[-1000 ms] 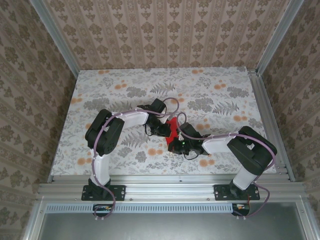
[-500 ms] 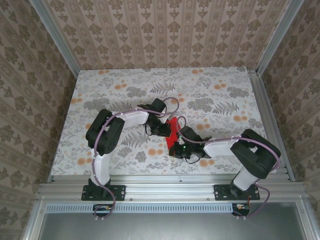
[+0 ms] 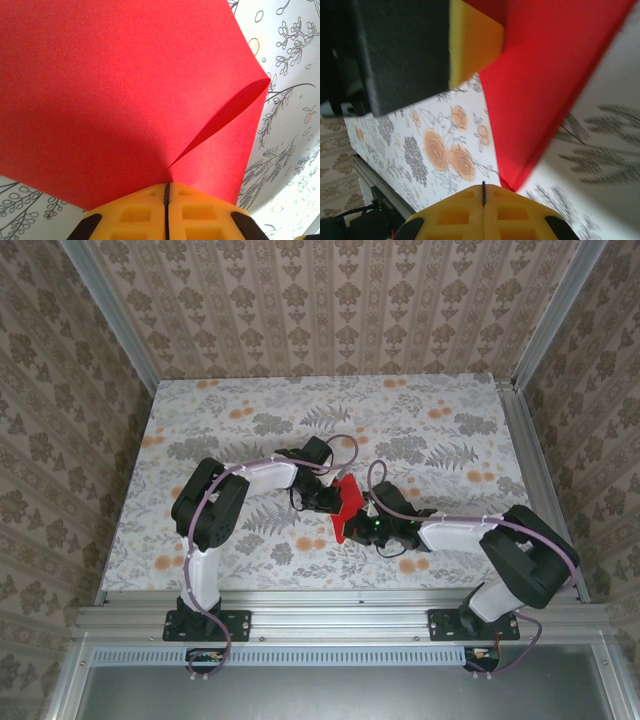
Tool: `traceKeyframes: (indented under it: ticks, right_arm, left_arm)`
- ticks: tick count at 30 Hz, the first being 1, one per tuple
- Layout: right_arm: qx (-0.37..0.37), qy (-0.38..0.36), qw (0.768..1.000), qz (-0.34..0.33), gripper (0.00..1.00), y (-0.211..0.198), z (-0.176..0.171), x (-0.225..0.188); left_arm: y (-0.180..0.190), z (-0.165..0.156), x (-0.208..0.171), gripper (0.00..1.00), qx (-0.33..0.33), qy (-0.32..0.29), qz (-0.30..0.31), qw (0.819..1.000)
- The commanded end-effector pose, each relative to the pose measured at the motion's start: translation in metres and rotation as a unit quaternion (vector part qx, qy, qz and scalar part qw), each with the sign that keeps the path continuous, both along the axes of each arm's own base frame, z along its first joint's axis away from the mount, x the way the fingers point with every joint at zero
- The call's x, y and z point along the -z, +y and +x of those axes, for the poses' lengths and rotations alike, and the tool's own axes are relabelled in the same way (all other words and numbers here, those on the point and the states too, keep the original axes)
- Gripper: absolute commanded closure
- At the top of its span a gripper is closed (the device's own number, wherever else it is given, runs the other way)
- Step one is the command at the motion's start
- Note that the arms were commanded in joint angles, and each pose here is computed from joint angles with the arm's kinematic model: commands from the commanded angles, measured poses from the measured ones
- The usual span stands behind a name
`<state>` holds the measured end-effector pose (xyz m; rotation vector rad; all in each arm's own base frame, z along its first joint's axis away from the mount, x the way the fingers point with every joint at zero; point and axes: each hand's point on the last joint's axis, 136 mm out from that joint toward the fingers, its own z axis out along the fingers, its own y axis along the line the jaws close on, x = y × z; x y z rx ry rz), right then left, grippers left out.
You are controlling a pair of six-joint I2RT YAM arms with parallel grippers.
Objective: Fold a paper plane with a square sheet of paper (pick it up from the middle)
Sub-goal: Third fold the triangle at the center of the table.
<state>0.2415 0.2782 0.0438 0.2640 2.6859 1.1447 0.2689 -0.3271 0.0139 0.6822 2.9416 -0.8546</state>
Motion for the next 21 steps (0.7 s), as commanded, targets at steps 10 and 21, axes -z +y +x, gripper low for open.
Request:
traceKeyframes:
  ticks: [10, 21]
  right_arm:
    - [-0.044, 0.036, 0.998, 0.016, 0.95, 0.029, 0.001, 0.022]
    - [-0.063, 0.074, 0.994, -0.045, 0.95, 0.002, -0.035, 0.052]
  left_arm:
    - [0.056, -0.020, 0.076, 0.92, -0.008, 0.035, 0.146, 0.989]
    - [0.058, -0.020, 0.077, 0.92, -0.007, 0.037, 0.148, 0.988]
